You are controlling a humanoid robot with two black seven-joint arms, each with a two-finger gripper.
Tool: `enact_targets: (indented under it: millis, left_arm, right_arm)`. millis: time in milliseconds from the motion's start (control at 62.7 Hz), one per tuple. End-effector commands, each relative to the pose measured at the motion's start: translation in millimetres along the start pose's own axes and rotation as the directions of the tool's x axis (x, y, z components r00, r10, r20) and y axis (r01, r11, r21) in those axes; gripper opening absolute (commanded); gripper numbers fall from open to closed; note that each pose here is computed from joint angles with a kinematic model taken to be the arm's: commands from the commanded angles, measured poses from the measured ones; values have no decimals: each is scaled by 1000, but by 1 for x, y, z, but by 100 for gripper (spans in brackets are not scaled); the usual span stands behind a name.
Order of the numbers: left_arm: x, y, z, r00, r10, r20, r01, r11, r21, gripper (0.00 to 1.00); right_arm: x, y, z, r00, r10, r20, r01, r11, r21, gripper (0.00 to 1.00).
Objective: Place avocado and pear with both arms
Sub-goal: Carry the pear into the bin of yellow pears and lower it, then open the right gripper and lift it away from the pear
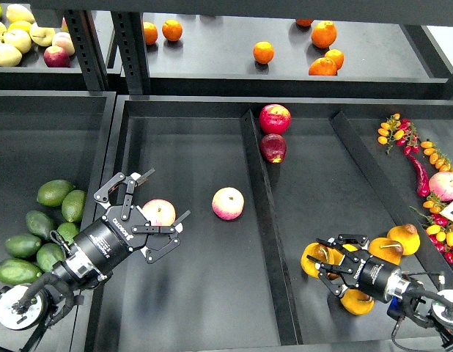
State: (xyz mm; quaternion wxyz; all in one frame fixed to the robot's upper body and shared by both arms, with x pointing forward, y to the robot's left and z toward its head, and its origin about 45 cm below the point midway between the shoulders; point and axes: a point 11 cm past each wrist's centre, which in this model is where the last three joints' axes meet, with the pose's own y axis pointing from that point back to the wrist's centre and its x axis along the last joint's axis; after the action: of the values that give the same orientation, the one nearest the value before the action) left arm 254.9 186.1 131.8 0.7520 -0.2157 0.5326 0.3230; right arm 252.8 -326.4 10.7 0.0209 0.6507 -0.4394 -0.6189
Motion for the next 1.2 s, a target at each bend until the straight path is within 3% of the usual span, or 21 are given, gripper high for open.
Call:
enact_targets:
  millis: [0,335,430,558,797,1116,1179]
  left_arm:
    - [0,0,0,1000,0,0,0,1000,0,99]
    - [0,0,0,1000,0,0,0,1000,2,99]
    - [0,0,0,1000,0,0,0,1000,2,99]
    - [0,0,0,1000,0,0,0,1000,2,99]
    - [0,0,0,1000,0,0,0,1000,2,99]
    - [0,0,0,1000,0,0,0,1000,2,99]
    - [0,0,0,1000,0,0,0,1000,2,99]
  right_arm:
    - [6,1,8,1000,14,7,-14,1000,-12,31]
    - [6,-6,21,1000,12,8,-12,999,-45,41]
    - [4,-7,21,1000,9,9,-8,999,-45,53]
    - [5,-7,22,1000,9,11,-9,999,-45,60]
    - [-1,-9,18,1000,-8,6,8,999,-39,90]
    - [-48,-14,-31,990,-138,-33,140,987,74,93]
    - [-78,-18,-58,975,-211,-68,218,967,128,93]
